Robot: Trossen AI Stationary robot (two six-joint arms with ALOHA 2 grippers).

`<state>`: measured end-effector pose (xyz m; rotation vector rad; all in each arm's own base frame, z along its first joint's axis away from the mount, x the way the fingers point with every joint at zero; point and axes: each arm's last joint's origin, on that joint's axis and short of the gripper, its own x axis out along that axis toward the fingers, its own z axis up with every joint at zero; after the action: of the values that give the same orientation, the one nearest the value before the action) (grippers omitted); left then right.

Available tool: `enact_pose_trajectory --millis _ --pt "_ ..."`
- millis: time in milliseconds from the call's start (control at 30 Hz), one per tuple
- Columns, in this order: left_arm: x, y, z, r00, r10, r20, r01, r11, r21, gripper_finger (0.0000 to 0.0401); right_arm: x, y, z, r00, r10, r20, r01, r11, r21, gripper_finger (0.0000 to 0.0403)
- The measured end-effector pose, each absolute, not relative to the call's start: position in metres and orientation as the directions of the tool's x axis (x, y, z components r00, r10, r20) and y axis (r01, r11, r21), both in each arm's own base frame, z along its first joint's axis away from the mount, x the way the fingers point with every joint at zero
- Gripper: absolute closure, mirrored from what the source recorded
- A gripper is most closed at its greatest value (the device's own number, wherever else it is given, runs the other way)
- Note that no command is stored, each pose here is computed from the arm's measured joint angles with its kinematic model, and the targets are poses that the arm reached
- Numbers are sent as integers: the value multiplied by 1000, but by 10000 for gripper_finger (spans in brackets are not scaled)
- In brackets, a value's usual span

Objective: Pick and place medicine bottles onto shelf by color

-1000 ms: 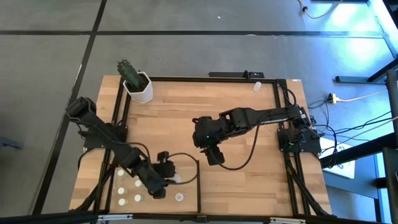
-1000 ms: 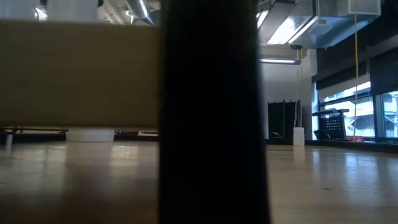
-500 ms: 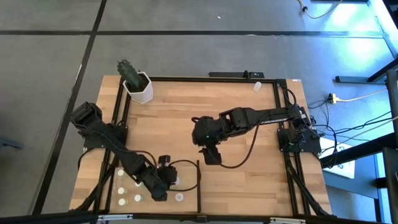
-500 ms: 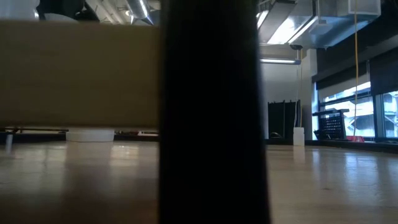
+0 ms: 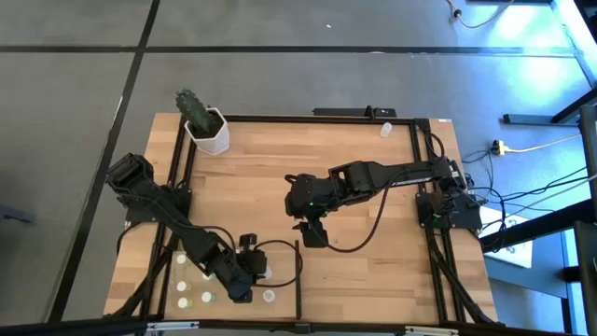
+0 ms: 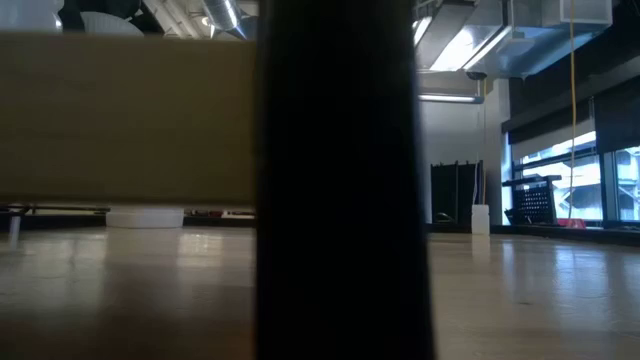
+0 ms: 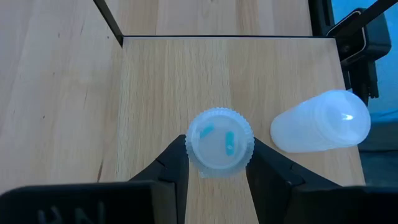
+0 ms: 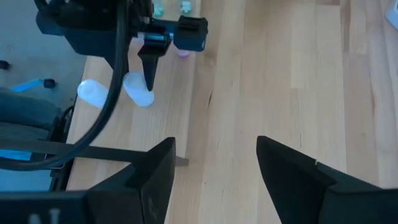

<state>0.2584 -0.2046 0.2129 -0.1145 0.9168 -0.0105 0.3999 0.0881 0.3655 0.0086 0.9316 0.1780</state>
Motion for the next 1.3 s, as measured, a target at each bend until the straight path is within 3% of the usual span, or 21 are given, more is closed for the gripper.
enact_pose_trajectory --millis 567,1300 --pt "265 -205 211 625 -82 -776 -41 990 -138 274 402 89 367 604 161 -781 -153 985 84 177" --pt "266 -207 213 631 -116 -767 -34 984 -177 159 402 89 367 604 161 -781 -153 985 84 177"
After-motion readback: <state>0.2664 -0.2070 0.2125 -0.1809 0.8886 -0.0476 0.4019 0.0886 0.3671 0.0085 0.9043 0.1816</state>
